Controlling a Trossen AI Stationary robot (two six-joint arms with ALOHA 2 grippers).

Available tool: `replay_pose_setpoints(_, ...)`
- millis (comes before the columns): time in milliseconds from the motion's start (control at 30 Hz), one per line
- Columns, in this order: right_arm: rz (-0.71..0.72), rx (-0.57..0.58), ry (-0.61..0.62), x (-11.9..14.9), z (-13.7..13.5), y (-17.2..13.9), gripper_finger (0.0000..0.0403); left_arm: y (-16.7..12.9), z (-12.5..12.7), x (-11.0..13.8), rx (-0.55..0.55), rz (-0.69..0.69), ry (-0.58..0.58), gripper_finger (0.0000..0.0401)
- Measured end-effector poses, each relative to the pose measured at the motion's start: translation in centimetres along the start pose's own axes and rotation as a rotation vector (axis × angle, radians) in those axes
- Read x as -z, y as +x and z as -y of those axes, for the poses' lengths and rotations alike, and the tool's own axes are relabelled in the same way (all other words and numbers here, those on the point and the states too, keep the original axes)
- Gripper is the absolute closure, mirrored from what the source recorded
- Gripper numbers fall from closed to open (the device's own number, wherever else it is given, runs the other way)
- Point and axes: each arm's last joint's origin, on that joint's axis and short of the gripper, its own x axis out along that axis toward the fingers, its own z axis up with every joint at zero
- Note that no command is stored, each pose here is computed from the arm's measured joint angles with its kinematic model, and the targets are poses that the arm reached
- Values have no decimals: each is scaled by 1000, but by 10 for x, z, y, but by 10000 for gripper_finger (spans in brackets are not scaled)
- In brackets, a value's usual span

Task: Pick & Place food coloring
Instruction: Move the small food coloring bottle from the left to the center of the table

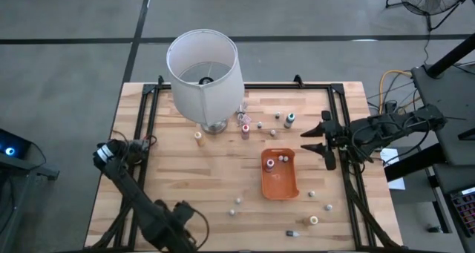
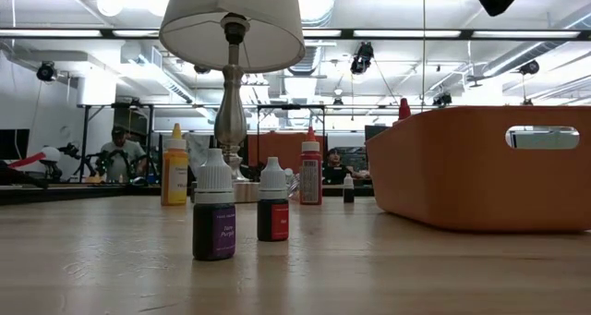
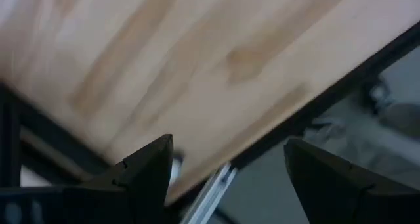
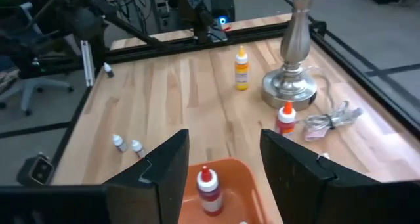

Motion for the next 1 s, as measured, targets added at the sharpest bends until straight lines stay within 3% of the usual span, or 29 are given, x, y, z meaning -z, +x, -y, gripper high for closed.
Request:
replay_pose_setpoints(267,3,2,-18,0,0,0,228,29,-6,24,-57,-164,29,139)
replay_pose_setpoints(767,2,0,-16,0,0,0,232,82,-22,47,-110,-313,77,140)
replay_pose_setpoints(1000,1,-3,-16,0,0,0,232,97,-29,49,-128,-318,85,140)
